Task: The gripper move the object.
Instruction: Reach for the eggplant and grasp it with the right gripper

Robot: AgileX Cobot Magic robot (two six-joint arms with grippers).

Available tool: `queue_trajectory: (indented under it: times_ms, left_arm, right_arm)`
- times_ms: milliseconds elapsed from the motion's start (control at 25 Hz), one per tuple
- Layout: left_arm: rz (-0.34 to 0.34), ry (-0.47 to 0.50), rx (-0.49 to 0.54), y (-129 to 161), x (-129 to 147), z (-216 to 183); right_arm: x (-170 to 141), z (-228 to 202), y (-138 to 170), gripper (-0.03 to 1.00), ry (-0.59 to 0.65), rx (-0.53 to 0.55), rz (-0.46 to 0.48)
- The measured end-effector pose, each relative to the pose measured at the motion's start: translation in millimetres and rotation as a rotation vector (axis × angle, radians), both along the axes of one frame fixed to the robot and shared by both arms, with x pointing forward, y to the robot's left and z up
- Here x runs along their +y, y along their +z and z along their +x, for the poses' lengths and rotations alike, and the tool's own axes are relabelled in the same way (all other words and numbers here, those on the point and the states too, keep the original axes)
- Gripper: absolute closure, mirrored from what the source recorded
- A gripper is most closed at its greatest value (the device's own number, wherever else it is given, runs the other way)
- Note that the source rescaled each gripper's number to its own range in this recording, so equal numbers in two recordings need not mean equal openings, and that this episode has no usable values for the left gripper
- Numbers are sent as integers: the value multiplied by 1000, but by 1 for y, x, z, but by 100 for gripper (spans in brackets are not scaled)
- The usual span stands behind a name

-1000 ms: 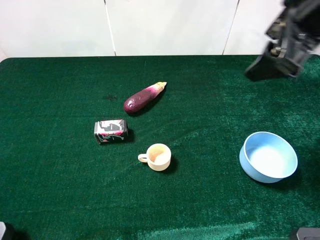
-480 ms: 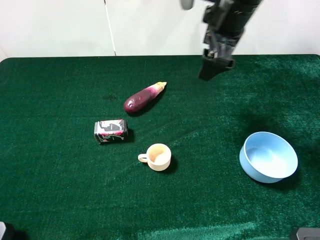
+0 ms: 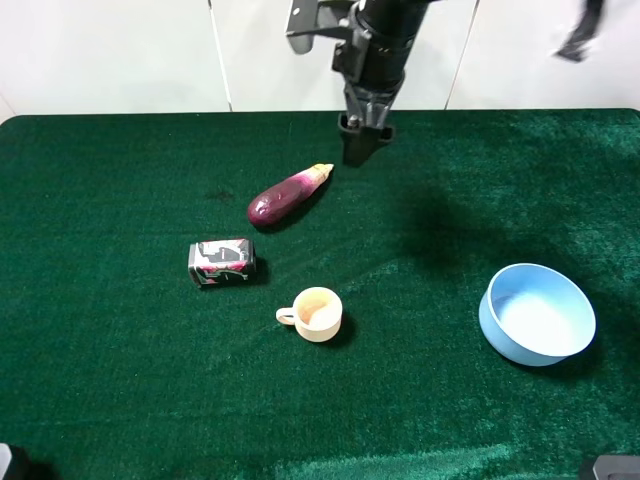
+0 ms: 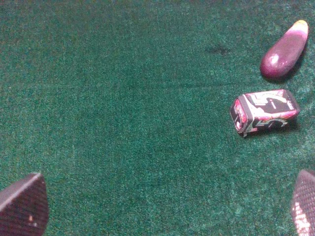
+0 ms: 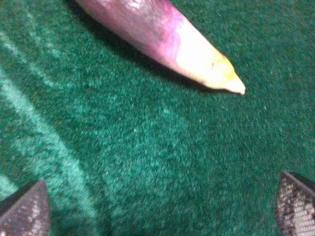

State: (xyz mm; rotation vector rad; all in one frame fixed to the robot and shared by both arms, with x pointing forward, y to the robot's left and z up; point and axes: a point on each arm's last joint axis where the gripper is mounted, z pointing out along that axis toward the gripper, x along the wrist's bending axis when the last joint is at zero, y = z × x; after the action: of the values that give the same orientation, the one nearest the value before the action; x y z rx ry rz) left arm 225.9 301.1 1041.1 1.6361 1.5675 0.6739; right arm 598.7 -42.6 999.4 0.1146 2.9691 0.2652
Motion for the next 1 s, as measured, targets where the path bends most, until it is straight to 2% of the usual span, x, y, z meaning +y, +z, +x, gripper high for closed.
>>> queue_trajectory:
  times_ms: [600,1000]
  left_arm:
    - [1,1,0,0,0,0]
    - [1,1,0,0,0,0]
  right_arm:
    - [74,1,-50,-3,193,-3,-28]
    - [85,5,-87,-3,202,16,-29]
